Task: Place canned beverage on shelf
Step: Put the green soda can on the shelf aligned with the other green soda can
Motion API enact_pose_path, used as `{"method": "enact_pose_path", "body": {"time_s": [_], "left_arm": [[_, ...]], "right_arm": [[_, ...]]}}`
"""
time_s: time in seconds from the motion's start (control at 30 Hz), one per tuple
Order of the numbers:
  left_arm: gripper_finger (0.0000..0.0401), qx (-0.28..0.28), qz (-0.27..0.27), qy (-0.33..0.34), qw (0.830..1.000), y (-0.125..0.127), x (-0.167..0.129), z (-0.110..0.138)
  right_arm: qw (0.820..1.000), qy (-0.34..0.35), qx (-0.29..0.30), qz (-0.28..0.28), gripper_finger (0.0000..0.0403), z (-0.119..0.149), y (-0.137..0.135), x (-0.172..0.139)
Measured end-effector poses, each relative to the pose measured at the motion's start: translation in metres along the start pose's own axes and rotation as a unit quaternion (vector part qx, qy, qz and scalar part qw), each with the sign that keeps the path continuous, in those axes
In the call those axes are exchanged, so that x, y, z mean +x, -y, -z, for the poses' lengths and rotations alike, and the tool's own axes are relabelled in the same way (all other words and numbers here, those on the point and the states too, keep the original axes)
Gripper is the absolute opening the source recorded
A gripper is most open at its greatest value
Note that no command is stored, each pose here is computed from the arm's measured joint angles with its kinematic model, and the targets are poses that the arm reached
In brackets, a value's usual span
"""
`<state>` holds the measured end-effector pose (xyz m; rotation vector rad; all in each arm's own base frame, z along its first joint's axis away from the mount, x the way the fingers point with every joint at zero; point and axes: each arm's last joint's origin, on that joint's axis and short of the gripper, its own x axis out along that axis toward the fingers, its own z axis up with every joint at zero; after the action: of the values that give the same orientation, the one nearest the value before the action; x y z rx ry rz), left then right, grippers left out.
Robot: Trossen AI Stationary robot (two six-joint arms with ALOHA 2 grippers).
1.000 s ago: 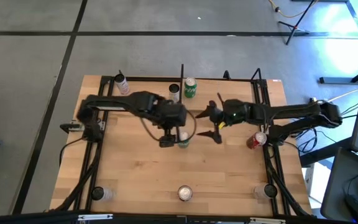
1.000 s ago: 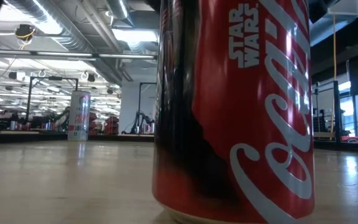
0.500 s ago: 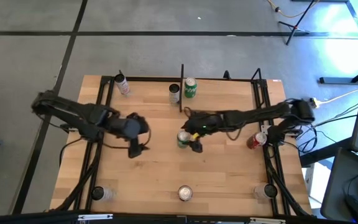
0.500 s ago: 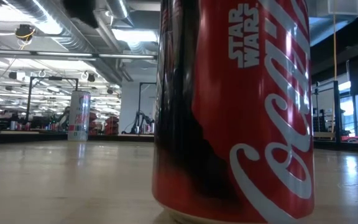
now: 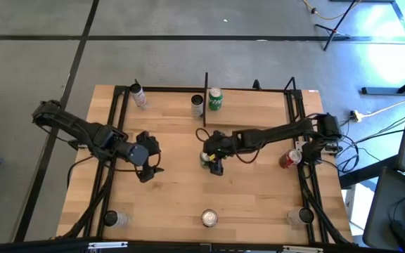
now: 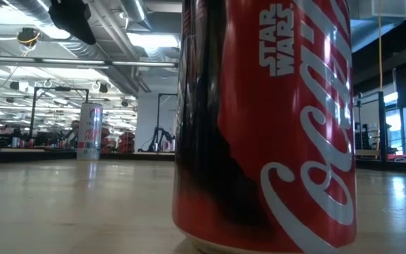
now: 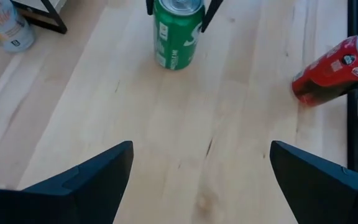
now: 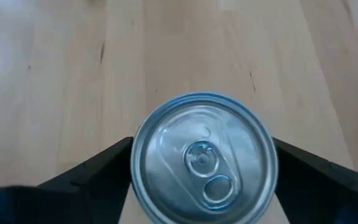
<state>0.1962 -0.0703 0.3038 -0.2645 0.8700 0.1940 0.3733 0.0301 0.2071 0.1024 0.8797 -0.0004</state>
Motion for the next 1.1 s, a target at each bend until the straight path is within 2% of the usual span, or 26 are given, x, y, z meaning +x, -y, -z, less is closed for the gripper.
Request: {"method": "enact_pose_path", "body": {"time_s": [0.13, 0.3, 0.43, 0.6, 0.7, 0.93, 1.1], "left_arm": [[0.0365, 0.001, -0.001, 0.001, 1.000, 0.000, 0.000, 0.000], [0.0365, -0.001, 0.000, 0.000, 1.000, 0.000, 0.000, 0.000], [0.0365, -0.001, 0.000, 0.000, 1.000, 0.000, 0.000, 0.000], [0.0365, 0.001, 0.000, 0.000, 1.000, 0.000, 0.000, 0.000], [0.0365, 0.001, -0.003, 0.003, 1.000, 0.000, 0.000, 0.000], [0.0365, 0.001, -0.006, 0.006, 1.000, 0.000, 0.000, 0.000], [0.0365, 0.001, -0.006, 0.006, 1.000, 0.000, 0.000, -0.001]], "right_arm": [[1.000, 0.009, -0.004, 0.024, 0.0266, -0.001, -0.002, 0.000], [0.999, 0.021, -0.002, 0.035, 0.0266, -0.004, 0.001, -0.013], [0.997, 0.063, -0.002, 0.053, 0.0266, -0.015, 0.008, -0.044], [0.991, 0.083, 0.025, 0.101, 0.0266, -0.021, 0.042, -0.082], [0.986, 0.082, 0.054, 0.134, 0.0266, -0.020, 0.069, -0.094], [0.975, 0.086, 0.125, 0.165, 0.0266, -0.017, 0.121, -0.098], [0.972, 0.082, 0.149, 0.164, 0.0266, -0.014, 0.139, -0.084]]}}
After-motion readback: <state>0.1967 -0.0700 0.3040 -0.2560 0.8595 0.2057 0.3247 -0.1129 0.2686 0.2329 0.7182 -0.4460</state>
